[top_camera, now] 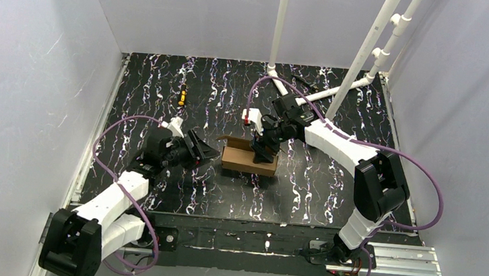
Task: Fold the paper box
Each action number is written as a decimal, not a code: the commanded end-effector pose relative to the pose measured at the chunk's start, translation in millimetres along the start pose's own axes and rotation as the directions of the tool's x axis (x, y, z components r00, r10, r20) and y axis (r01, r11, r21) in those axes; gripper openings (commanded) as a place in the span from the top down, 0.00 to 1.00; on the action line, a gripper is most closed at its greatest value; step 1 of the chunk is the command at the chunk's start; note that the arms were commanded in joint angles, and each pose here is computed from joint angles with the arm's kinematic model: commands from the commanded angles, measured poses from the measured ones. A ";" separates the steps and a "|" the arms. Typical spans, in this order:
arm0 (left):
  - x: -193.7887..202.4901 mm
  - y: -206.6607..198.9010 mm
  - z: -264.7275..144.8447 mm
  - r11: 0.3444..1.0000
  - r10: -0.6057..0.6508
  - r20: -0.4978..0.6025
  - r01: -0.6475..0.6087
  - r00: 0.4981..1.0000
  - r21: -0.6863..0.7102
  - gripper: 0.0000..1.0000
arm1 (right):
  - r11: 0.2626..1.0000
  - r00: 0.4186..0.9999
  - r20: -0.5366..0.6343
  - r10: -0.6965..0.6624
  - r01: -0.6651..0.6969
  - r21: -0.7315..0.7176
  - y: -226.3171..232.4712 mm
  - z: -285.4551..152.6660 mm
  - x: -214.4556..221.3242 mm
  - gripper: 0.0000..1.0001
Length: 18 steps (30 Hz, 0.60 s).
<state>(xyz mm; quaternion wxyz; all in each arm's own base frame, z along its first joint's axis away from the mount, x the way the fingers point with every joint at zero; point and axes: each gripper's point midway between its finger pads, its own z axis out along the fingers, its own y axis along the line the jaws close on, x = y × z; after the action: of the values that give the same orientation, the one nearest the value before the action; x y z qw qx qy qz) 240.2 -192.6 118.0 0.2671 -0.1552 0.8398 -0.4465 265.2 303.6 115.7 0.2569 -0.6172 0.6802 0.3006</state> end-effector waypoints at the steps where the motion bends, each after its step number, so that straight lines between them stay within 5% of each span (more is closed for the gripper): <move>1: 1.9 -11.0 15.9 0.993 0.117 -0.060 -0.116 0.991 0.020 0.40 | 1.000 0.999 0.028 -0.020 0.019 0.024 -6.3 -5.9 -16.6 0.23; 9: -3.0 -0.4 40.1 0.993 0.093 -0.063 -0.098 0.994 -0.072 0.43 | 1.000 0.999 0.041 -0.017 0.018 -0.021 2.3 -4.8 -17.0 0.23; 18: 0.0 6.7 49.1 0.992 0.021 -0.061 -0.028 0.998 -0.123 0.59 | 0.997 0.998 0.032 -0.059 0.060 -0.046 15.3 -2.9 -17.4 0.13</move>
<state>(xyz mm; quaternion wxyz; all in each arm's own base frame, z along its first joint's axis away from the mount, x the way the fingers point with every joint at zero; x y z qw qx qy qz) 262.3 -219.9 89.3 0.2353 -0.1348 0.8737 -0.4039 256.6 305.7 116.8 0.2474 -0.6227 0.6722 0.3150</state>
